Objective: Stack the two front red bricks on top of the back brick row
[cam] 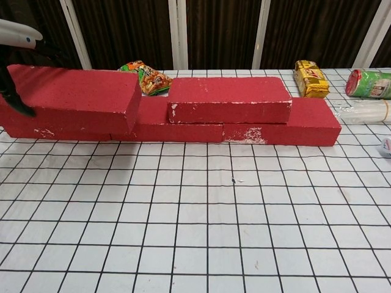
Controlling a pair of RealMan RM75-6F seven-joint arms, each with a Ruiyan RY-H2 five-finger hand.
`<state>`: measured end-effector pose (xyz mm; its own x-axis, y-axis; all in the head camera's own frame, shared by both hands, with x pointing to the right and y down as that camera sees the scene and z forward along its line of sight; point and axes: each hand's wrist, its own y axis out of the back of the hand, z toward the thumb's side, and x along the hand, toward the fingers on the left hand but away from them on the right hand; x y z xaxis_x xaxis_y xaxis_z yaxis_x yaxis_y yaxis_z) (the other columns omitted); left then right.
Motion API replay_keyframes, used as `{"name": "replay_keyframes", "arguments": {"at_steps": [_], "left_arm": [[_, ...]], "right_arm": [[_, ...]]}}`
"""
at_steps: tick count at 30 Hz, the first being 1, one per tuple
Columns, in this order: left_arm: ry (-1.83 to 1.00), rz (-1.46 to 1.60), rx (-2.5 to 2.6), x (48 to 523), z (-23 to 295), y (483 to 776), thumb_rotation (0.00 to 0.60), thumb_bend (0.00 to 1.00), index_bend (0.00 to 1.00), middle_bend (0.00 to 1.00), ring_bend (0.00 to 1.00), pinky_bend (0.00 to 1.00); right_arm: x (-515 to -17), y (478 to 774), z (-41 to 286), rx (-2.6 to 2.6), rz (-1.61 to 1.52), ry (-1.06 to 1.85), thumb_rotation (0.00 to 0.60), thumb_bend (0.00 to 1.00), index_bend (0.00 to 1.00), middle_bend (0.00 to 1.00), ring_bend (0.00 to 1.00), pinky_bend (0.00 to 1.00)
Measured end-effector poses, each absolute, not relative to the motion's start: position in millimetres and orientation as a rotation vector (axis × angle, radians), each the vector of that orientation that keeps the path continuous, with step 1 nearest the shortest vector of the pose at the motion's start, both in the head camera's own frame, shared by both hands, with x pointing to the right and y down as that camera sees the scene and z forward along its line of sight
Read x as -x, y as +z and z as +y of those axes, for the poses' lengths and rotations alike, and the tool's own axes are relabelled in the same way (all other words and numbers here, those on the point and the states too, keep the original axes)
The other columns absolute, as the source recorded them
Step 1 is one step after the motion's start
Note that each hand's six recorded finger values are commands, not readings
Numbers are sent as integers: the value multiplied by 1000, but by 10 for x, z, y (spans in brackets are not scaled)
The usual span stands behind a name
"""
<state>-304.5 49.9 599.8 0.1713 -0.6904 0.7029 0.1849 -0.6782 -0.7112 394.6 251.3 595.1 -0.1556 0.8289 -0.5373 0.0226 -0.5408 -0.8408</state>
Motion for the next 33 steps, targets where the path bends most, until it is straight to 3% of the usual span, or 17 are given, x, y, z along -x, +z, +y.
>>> {"name": "replay_keyframes", "arguments": {"at_steps": [11, 23, 33], "left_arm": [[-1585, 463, 1761, 3164, -73, 6117, 600, 18, 276, 221, 0, 0], [-1654, 482, 1771, 3250, -345, 6320, 600, 18, 280, 221, 0, 0], [-1647, 449, 1806, 3131, -338, 6535, 600, 18, 278, 221, 0, 0]], "right_arm": [[-4018, 6044, 2476, 1443, -972, 1827, 600, 134, 36, 0, 0, 0], [-4056, 6033, 2432, 1390, -981, 1821, 600, 134, 36, 0, 0, 0], [-4017, 5990, 2410, 1403, -1014, 1741, 600, 133, 36, 0, 0, 0]]}}
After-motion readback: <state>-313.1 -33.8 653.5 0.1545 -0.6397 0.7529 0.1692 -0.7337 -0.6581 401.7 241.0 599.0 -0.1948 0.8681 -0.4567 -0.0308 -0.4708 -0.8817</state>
